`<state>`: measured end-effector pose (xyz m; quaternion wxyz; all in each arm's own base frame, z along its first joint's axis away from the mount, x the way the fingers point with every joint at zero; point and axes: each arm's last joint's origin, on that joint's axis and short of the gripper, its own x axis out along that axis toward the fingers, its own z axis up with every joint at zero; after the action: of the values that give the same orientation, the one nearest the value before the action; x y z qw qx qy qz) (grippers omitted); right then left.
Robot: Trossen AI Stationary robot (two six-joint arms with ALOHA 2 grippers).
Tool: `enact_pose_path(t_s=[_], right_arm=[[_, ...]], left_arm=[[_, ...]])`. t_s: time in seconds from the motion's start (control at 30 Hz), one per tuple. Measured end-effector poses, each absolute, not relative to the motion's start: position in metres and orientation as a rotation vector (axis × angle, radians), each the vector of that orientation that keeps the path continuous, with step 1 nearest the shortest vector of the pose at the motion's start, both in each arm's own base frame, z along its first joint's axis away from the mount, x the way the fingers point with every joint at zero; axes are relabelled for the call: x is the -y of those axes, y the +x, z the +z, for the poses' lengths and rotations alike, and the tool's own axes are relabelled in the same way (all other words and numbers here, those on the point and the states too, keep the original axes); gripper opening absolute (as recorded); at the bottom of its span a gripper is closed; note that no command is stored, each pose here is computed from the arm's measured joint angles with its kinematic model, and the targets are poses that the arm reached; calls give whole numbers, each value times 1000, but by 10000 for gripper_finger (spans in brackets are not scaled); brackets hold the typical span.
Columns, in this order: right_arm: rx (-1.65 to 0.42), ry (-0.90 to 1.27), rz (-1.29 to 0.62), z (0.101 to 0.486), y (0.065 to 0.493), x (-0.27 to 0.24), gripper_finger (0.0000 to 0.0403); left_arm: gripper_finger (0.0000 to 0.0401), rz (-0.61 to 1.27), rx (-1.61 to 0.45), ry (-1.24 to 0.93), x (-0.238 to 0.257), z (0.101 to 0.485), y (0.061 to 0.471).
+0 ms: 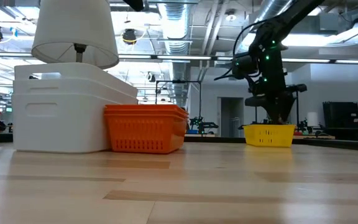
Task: Stack baskets by color
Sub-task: Stack the yellow bin on the left yellow bin
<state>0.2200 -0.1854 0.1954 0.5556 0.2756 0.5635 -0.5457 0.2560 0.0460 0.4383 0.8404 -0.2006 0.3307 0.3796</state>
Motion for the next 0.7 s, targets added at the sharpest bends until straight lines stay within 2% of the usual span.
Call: enact_pose_path(t_s=[0.4,0.7], right_arm=[[-1319,752,-1280,170,203,191,164],[-1250,781,-1255,176,206,188,164]], left_arm=[[74,812,-694,-424,-51,438,256],[90,842,-669,-437,-59,440,256]])
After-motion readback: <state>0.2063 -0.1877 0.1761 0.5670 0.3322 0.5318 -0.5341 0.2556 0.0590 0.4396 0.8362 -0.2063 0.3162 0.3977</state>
